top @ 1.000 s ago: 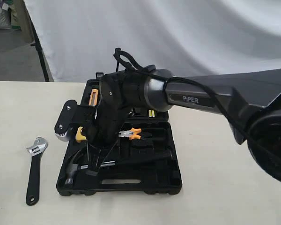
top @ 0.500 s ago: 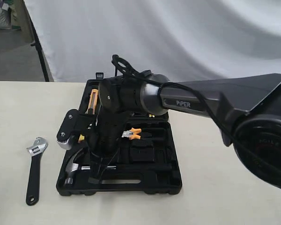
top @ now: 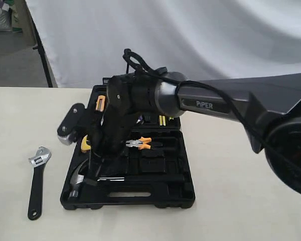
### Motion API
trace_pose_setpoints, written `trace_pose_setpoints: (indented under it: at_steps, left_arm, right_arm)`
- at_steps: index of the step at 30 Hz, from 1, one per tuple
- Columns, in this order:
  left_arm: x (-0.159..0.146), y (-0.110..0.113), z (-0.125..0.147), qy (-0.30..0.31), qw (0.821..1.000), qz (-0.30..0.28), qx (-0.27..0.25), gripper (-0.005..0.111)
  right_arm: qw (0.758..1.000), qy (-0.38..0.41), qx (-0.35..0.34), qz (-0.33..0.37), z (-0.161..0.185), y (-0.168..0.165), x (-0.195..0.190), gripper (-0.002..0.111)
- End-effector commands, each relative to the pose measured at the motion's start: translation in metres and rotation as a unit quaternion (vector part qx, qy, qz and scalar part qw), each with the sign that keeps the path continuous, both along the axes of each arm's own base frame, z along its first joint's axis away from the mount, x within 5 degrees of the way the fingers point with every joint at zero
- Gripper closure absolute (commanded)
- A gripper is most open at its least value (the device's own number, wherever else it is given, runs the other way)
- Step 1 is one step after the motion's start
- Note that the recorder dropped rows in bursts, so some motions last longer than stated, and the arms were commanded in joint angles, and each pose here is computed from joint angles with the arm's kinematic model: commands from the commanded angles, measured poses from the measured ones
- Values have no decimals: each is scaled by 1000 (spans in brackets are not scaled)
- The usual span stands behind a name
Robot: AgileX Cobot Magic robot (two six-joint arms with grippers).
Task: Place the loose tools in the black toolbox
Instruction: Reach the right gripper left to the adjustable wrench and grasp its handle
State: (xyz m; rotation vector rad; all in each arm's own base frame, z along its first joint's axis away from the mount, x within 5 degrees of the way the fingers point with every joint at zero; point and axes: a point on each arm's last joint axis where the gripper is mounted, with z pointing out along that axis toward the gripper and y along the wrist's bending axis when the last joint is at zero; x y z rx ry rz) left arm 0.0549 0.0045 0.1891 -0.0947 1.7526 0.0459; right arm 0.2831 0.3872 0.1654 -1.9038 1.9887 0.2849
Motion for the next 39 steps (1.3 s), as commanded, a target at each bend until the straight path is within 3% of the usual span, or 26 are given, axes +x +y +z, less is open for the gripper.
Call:
trace_pose_setpoints:
  at_steps: [1, 6, 12, 15, 20, 24, 29, 31, 35, 39]
  left_arm:
    - [0, -1, 0, -1, 1000, -5, -4, 106]
    - [0, -1, 0, -1, 1000, -5, -4, 106]
    - [0, -1, 0, -1, 1000, -5, -4, 106]
    - [0, -1, 0, -1, 1000, -5, -4, 106]
    - [0, -1, 0, -1, 1000, -5, -4, 106]
    - [0, -1, 0, -1, 1000, -5, -4, 106]
    - [0, -1, 0, -1, 1000, -5, -4, 106]
    - [0, -1, 0, -1, 1000, -5, -4, 106]
    - [0, -1, 0, -1, 1000, -5, -4, 106]
    - [0, -1, 0, -1, 1000, -5, -4, 106]
  right_arm:
    - [989, 10, 114, -93, 18, 15, 2, 108]
    - [975, 6, 173, -140, 7, 41, -12, 104]
    - [973, 26, 180, -140, -10, 65, -36, 58]
    - [974, 29, 181, -131, -11, 74, -40, 48]
    - [977, 36, 179, -113, -17, 93, -46, 48]
    - [978, 53, 162, -123, -47, 105, -40, 48]
    - [982, 86, 117, -118, -64, 114, -39, 48]
    - [988, 100, 60, -98, -63, 109, -43, 51]
    - [984, 148, -28, -91, -55, 98, -53, 86]
    - [976, 176, -76, -99, -56, 92, -62, 104]
